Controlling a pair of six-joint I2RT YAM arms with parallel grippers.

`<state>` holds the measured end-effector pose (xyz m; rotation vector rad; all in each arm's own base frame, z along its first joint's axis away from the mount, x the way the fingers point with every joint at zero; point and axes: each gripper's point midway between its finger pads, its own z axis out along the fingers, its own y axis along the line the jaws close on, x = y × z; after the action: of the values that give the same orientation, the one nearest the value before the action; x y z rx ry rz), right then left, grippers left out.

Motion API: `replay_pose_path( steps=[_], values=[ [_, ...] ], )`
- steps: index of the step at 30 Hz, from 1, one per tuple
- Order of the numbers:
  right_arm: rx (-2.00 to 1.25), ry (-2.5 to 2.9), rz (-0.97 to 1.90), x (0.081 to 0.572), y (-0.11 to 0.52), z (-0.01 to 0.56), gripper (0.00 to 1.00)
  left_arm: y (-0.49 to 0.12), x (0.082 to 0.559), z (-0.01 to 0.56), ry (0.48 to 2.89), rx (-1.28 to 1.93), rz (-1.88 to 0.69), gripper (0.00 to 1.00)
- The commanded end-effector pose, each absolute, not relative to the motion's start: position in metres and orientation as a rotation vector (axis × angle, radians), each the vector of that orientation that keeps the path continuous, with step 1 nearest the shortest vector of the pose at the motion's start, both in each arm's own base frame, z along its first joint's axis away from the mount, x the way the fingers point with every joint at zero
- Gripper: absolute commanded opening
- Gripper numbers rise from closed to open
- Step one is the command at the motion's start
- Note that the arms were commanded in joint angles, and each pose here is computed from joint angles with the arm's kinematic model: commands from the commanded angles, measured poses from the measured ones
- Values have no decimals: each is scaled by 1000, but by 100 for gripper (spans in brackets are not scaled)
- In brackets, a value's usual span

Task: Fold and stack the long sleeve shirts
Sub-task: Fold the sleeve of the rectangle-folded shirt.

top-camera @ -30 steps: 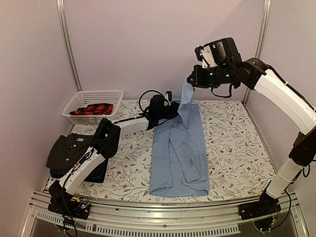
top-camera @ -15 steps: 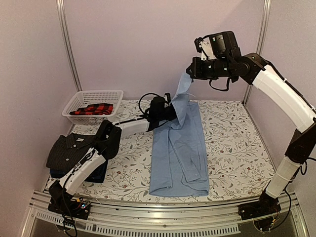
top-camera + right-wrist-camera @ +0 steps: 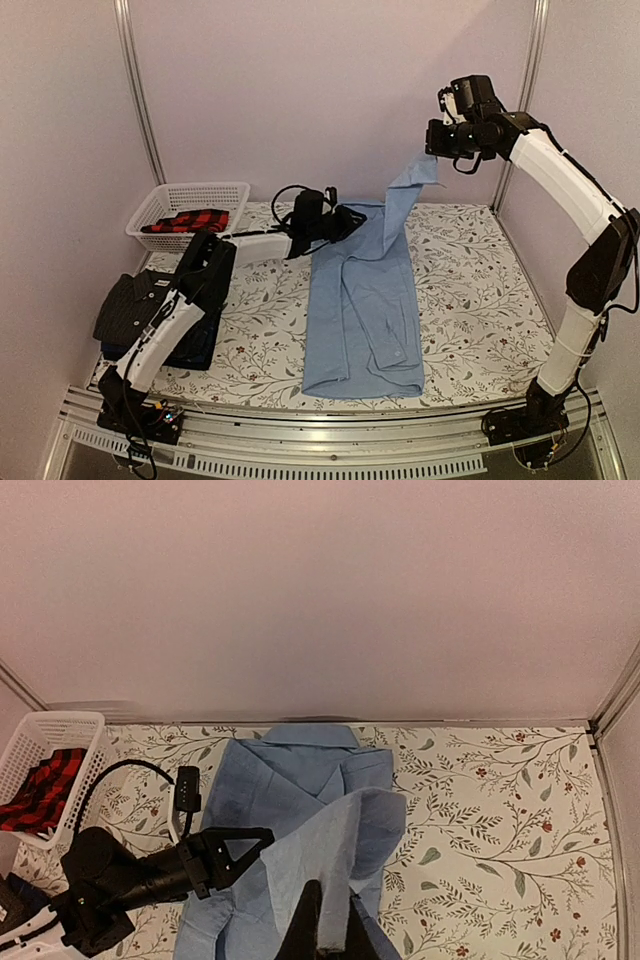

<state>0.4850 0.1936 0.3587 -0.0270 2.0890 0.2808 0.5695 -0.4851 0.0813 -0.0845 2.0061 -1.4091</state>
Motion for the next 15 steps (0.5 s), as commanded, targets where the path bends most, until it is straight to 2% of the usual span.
replay_pose_path(
  steps=[1, 7, 11, 15],
  values=[
    [-99, 2061, 327, 477, 211, 373, 0, -461, 577, 143, 1935, -1, -1406, 21],
    [-222, 2208, 394, 446, 248, 325, 0, -443, 566, 140, 2014, 25, -1403, 22],
    [-407, 2352, 355, 410, 289, 273, 0, -418, 552, 144, 2079, 48, -1367, 22],
    [-587, 2464, 364, 379, 324, 223, 0, -383, 531, 168, 2097, 57, -1332, 23]
  ],
)
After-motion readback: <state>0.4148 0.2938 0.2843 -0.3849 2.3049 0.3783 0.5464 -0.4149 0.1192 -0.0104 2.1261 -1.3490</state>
